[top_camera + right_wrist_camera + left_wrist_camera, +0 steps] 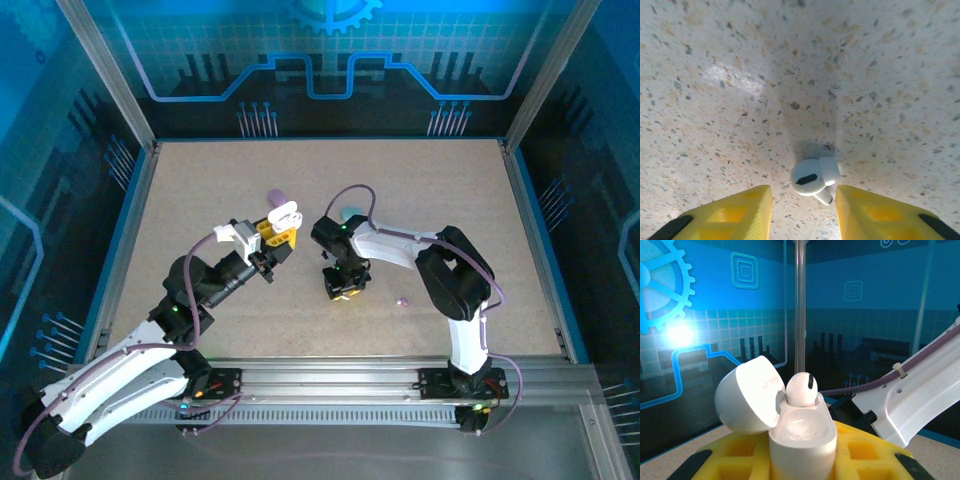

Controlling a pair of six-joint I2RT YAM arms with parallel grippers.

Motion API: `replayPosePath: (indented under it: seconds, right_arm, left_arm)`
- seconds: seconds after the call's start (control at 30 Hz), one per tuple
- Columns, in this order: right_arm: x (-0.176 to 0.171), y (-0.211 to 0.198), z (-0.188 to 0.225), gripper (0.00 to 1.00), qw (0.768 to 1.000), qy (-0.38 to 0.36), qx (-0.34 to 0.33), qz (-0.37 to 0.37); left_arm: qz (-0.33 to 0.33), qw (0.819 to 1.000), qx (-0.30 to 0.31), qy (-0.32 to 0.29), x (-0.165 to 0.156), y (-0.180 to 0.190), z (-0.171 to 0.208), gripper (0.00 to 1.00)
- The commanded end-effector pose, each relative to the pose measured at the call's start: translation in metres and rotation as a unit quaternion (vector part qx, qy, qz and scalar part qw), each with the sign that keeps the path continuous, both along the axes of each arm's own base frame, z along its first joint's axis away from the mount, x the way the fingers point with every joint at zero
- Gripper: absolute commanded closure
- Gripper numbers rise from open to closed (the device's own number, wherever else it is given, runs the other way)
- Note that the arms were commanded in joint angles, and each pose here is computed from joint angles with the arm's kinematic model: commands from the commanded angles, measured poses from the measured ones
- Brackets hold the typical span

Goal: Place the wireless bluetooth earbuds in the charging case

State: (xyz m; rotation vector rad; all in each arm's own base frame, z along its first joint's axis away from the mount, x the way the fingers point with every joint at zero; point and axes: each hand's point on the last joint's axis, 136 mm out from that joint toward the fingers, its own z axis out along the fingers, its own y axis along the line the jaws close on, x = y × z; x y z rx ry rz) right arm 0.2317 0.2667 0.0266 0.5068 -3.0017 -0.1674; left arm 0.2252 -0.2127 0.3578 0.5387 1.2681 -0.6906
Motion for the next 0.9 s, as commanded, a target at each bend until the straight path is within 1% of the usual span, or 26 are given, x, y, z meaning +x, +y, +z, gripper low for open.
replayPosePath:
  seconds: [0.0, 0.1, 0.2, 0.4, 0.6, 0.87]
  right_arm:
    - [0.008, 0.0, 0.023, 0.58, 0.999, -0.032, -0.003, 0.006]
    - [0.011, -0.001, 0.021, 0.56, 0.999, -0.036, -0.009, 0.021]
    - [0.014, -0.004, 0.013, 0.55, 0.998, -0.031, -0.031, 0.035]
    - [0.013, 0.001, 0.002, 0.55, 0.998, -0.016, -0.028, 0.06]
    - [0.011, 0.004, -0.005, 0.56, 0.997, -0.002, -0.025, 0.074]
    - [0.005, 0.006, -0.014, 0.62, 0.996, 0.018, -0.024, 0.082]
  left_arm:
    - [-0.008, 0.999, -0.025, -0.029, -0.007, 0.002, 0.024, 0.77]
    - [-0.009, 0.999, -0.025, -0.029, -0.007, 0.001, 0.024, 0.77]
    - [-0.009, 0.999, -0.025, -0.028, -0.007, 0.001, 0.024, 0.77]
    - [-0.008, 0.999, -0.025, -0.028, -0.008, 0.002, 0.024, 0.77]
    - [-0.008, 0.999, -0.025, -0.027, -0.006, 0.001, 0.023, 0.77]
    - [-0.007, 0.999, -0.023, -0.025, -0.006, 0.001, 0.021, 0.77]
